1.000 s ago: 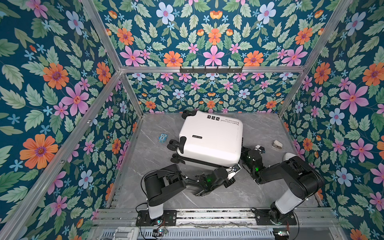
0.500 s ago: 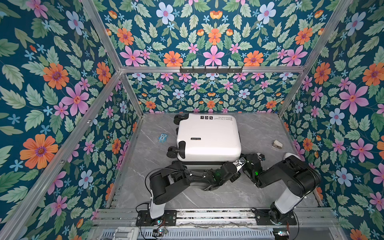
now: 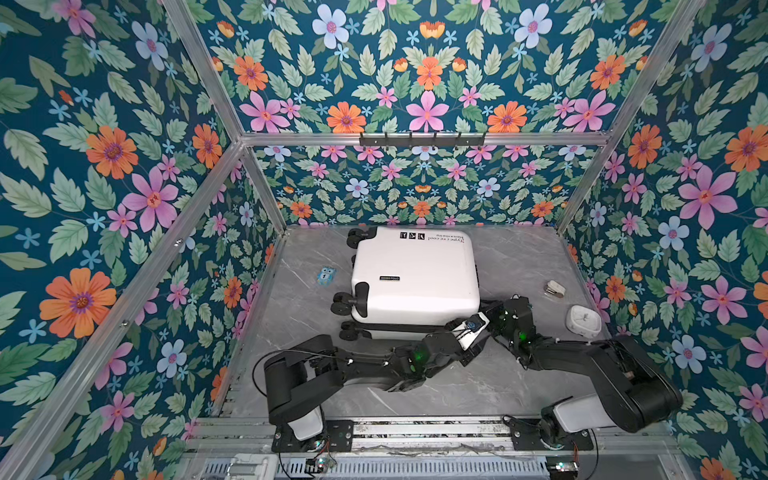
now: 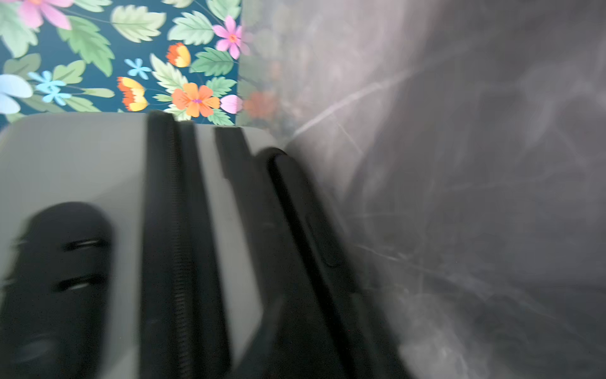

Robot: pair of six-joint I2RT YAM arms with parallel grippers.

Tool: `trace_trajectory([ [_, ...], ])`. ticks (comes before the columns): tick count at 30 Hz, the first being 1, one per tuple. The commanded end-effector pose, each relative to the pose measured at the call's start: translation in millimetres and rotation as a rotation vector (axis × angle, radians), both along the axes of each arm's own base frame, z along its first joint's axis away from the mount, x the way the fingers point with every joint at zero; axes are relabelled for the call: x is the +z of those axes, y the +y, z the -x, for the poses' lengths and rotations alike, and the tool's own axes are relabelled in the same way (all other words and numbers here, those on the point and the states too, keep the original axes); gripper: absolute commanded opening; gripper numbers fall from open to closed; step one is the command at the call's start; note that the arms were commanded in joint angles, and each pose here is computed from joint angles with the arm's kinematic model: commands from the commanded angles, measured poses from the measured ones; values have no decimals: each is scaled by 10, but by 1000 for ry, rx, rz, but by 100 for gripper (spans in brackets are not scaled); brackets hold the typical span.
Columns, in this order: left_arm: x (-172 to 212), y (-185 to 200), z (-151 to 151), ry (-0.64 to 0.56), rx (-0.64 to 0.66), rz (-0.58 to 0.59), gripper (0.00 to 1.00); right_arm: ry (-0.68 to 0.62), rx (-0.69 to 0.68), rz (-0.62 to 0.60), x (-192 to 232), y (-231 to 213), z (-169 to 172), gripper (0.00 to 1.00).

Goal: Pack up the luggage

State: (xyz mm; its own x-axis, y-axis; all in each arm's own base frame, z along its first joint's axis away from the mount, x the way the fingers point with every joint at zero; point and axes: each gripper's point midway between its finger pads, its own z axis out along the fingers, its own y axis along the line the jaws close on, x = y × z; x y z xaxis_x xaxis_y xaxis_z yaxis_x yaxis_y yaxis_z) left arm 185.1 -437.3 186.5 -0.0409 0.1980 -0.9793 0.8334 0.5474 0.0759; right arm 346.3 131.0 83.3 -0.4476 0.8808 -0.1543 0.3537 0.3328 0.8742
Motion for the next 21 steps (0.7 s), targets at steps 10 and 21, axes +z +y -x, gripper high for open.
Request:
trace_trajectory([
  [10, 456, 1205, -489, 212, 404, -6, 63, -90, 356, 444, 386, -165, 472, 87],
  [21, 560, 2459, -897, 548, 737, 155, 66, -220, 710, 432, 709, 426, 1200, 80],
])
